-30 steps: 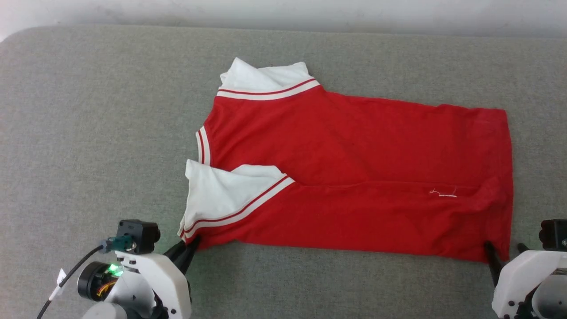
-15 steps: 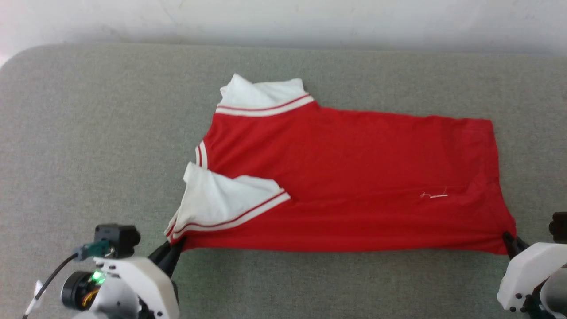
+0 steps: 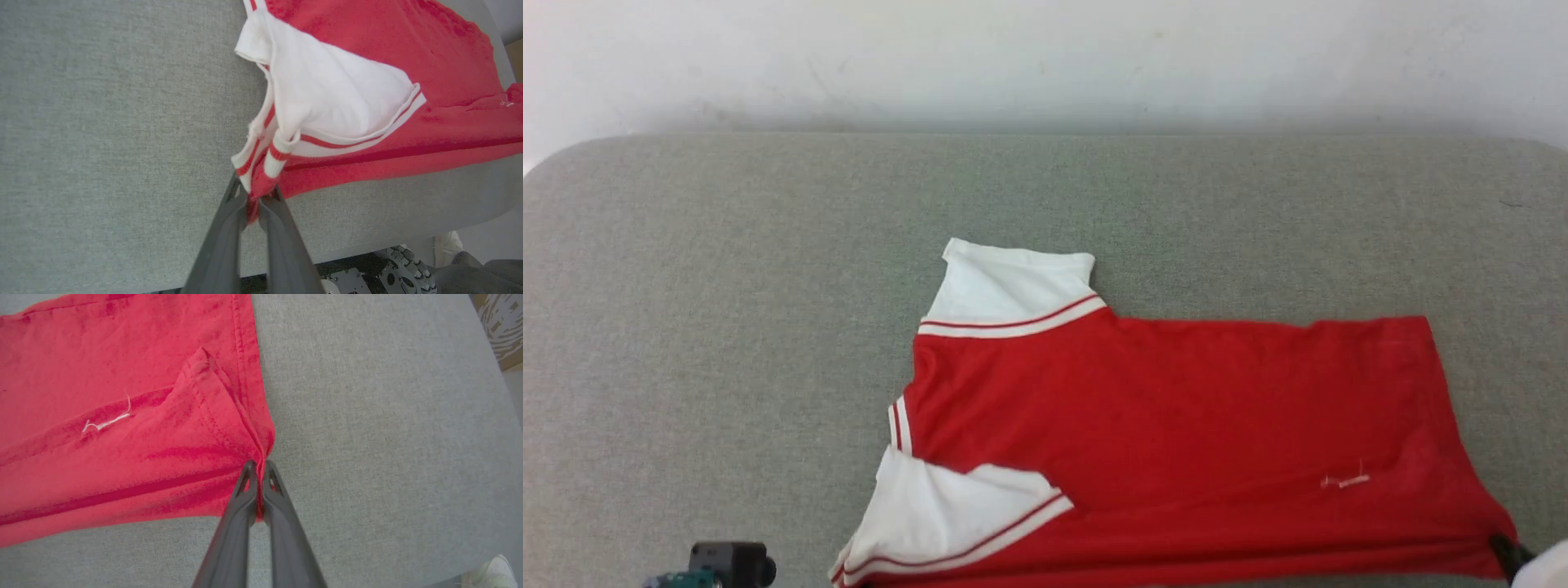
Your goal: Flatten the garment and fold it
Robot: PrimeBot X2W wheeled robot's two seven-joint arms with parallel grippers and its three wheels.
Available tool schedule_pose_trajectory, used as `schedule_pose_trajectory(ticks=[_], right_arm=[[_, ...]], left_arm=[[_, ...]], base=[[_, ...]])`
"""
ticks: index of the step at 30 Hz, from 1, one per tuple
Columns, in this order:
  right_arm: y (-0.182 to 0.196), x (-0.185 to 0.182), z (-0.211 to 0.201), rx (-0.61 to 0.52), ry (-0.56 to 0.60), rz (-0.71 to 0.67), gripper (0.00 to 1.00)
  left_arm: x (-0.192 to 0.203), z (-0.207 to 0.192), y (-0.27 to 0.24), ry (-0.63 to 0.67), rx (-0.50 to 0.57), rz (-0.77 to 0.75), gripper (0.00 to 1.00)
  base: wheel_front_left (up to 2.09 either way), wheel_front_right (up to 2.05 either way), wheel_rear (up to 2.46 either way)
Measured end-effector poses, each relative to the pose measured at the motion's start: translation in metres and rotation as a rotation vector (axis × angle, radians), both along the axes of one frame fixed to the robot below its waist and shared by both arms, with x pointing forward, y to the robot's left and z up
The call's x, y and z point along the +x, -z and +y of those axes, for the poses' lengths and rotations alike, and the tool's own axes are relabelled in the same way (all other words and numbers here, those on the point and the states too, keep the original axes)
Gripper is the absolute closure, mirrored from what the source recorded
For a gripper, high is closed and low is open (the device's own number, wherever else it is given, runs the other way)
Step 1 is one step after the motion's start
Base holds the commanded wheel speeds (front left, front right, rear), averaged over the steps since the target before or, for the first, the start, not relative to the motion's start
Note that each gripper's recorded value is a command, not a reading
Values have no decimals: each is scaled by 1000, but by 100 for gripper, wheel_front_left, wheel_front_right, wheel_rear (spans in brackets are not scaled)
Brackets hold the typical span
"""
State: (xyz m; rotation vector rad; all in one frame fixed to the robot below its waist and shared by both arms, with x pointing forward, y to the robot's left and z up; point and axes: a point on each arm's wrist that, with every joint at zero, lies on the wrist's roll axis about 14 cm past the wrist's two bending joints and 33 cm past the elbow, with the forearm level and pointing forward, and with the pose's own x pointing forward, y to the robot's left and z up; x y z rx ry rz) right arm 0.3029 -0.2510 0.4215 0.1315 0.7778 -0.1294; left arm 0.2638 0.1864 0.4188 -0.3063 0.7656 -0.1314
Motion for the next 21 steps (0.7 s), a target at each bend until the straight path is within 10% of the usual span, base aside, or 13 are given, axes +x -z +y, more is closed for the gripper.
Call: schedule_pose_trajectory(ticks=[8,10,11,12,13,14,21], right_arm=[[20,-9,5,15,-12,52,100],[25,-8,7,20,-13,54,98],[27,-8,9,24,-18,56,84],[28,-7,11,28,-22,55,66],[28,-5,13,31,-25,50,51],[29,-5,14,32,-28,49,0],[26,0,13,60,-11,21,0]], left_arm=[[-7,1,14,-61,-36,26,99],[-3,0,17,-63,-46,19,55],[-3,-1,19,-63,-53,24,48],[-3,-2,21,-60,-56,31,6],[-4,-2,24,-59,-55,38,0],[-4,-1,25,-60,-54,43,0],[8,7,17,-104,-68,-14,0]], base=[[0,0,0],[0,0,0],[0,0,0],[0,0,0],[0,0,0],[0,0,0],[0,0,0]])
